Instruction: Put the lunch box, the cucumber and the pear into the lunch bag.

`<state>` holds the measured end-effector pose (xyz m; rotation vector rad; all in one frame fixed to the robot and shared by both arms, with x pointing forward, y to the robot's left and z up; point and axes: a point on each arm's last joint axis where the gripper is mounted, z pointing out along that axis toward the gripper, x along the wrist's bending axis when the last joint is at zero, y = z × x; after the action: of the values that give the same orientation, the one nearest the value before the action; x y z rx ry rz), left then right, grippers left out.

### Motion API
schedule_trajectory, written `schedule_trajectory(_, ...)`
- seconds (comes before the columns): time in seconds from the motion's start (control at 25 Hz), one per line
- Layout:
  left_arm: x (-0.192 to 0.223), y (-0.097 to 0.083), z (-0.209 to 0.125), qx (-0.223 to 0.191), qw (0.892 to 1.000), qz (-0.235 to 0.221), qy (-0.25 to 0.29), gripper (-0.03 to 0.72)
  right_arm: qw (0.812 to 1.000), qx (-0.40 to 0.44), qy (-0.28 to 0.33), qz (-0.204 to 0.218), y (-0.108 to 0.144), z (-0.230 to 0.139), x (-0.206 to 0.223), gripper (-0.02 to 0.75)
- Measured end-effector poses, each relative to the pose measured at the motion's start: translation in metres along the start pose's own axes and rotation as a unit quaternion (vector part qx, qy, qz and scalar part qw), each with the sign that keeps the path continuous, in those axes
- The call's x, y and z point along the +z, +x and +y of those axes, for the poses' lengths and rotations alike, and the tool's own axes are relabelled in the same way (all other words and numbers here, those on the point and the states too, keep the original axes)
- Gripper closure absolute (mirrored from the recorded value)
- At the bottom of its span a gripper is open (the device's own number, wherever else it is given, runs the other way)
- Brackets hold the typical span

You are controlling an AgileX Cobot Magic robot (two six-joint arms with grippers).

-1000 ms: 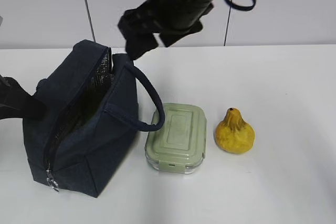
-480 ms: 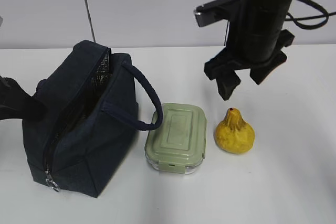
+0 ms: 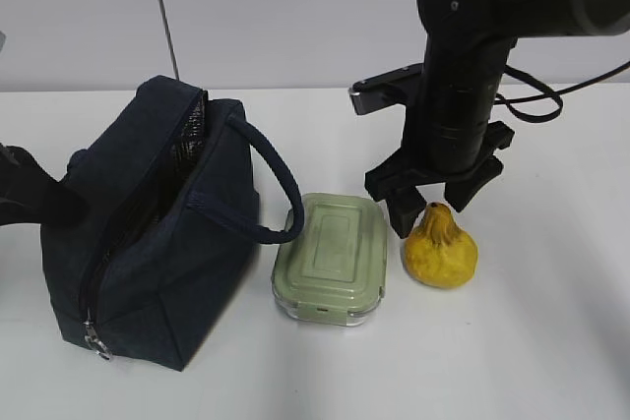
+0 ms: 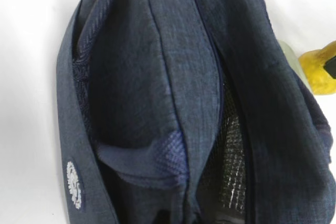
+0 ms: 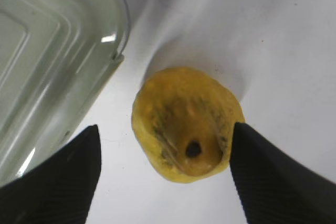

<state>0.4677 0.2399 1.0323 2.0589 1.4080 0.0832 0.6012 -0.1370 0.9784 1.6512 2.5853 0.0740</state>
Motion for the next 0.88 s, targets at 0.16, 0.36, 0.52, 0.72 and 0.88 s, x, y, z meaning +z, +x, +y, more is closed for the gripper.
schedule_trajectory(0.16, 0.0, 0.0, 0.0, 0.0, 1.0, 0.0, 0.0, 0.685, 1.0, -0.002, 0.014, -0.015, -0.002, 0.002, 0.013, 0.156)
schedule_trajectory(0.36, 0.0, 0.0, 0.0, 0.0, 1.0, 0.0, 0.0, 0.685, 0.999, -0.003, 0.025, -0.022, -0.004, 0.002, 0.021, 0.338)
schedule_trajectory(0.52, 0.0, 0.0, 0.0, 0.0, 1.0, 0.0, 0.0, 0.685, 0.999, 0.014, 0.019, -0.043, -0.008, 0.002, 0.016, 0.523)
schedule_trajectory(0.72, 0.0, 0.0, 0.0, 0.0, 1.0, 0.0, 0.0, 0.685, 0.997, 0.026, -0.059, -0.051, -0.012, -0.004, -0.037, 0.534)
schedule_trajectory(0.88, 0.0, 0.0, 0.0, 0.0, 1.0, 0.0, 0.0, 0.686, 0.982, 0.014, -0.184, 0.041, 0.006, -0.015, -0.103, 0.535)
